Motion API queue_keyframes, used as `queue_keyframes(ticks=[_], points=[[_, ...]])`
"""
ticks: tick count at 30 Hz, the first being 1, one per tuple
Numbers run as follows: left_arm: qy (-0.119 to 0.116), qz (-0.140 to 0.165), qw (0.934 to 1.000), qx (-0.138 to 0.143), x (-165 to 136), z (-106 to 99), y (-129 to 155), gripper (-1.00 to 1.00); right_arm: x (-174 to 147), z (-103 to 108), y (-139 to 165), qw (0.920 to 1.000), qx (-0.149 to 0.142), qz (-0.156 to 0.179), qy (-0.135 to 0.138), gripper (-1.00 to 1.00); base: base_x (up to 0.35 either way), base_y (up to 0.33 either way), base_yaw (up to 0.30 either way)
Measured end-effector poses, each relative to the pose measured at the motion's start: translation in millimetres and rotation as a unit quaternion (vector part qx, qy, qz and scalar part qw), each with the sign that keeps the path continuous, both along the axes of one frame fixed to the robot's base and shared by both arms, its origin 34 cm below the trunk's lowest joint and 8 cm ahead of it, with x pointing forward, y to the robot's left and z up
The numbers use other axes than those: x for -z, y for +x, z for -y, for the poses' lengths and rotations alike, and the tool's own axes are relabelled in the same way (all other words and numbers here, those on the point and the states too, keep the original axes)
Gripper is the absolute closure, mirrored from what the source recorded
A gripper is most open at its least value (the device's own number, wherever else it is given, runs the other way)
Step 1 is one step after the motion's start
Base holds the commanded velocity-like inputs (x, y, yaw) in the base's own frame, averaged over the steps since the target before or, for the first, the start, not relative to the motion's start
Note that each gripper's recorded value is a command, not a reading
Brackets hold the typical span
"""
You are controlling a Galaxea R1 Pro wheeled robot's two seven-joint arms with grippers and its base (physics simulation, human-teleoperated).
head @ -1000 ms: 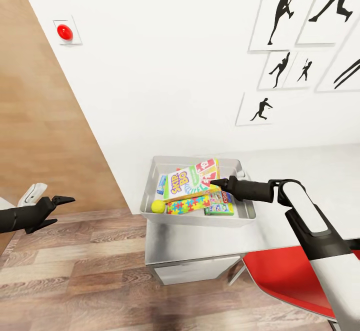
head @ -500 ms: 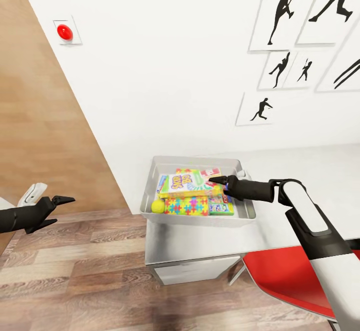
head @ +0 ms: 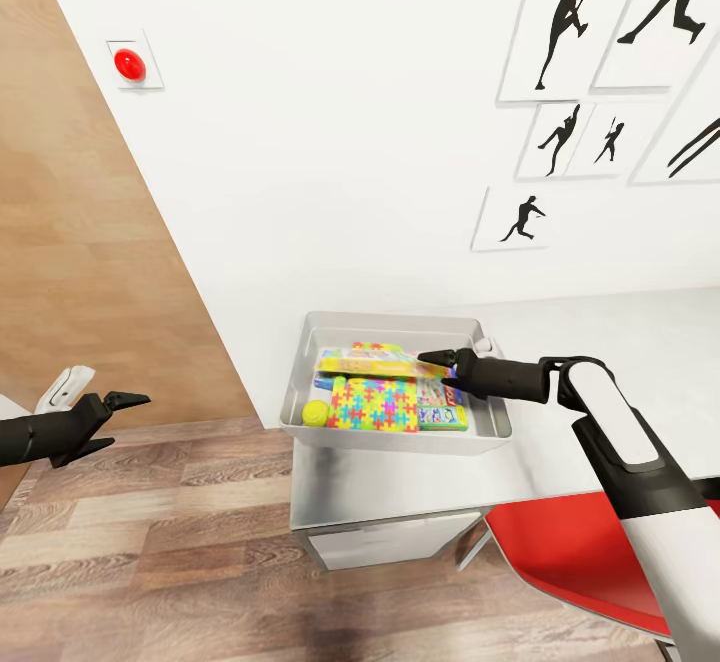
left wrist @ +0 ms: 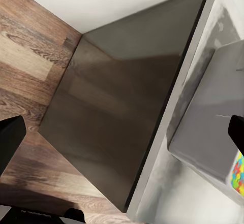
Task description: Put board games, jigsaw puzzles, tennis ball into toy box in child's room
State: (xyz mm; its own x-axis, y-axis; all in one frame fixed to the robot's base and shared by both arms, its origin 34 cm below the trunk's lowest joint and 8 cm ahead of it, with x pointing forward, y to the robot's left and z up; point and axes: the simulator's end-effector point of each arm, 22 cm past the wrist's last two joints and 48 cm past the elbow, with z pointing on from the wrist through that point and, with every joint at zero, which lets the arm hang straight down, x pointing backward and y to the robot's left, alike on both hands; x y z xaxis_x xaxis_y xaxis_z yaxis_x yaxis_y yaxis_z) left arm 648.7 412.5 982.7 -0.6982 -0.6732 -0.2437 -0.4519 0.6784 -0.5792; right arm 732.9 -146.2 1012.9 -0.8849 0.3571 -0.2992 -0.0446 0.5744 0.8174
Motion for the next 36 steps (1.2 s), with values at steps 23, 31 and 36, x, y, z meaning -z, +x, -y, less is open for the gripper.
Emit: queue_keyframes(ticks=[23, 31, 36], points=[[0.001, 0.002, 1.0000, 0.000, -1.5, -1.1, 0.4, -1.00, -30.8, -3.4, 2.0, 0.9991, -0.010, 0.042, -0.006, -1.00, 0.000, 0.000, 0.000], [0.001, 0.002, 1.0000, -0.001, -2.1, -1.8, 0.5, -1.00, -47.0, -9.3, -2.8, 0.9979, -0.019, 0.062, 0.001, -1.00, 0.000, 0.000, 0.000], [0.001, 0.002, 1.0000, -0.001, -2.0, -1.9, 0.5, -1.00, -60.7, -14.1, -5.9, 0.9964, -0.026, 0.080, 0.005, -1.00, 0.000, 0.000, 0.000]])
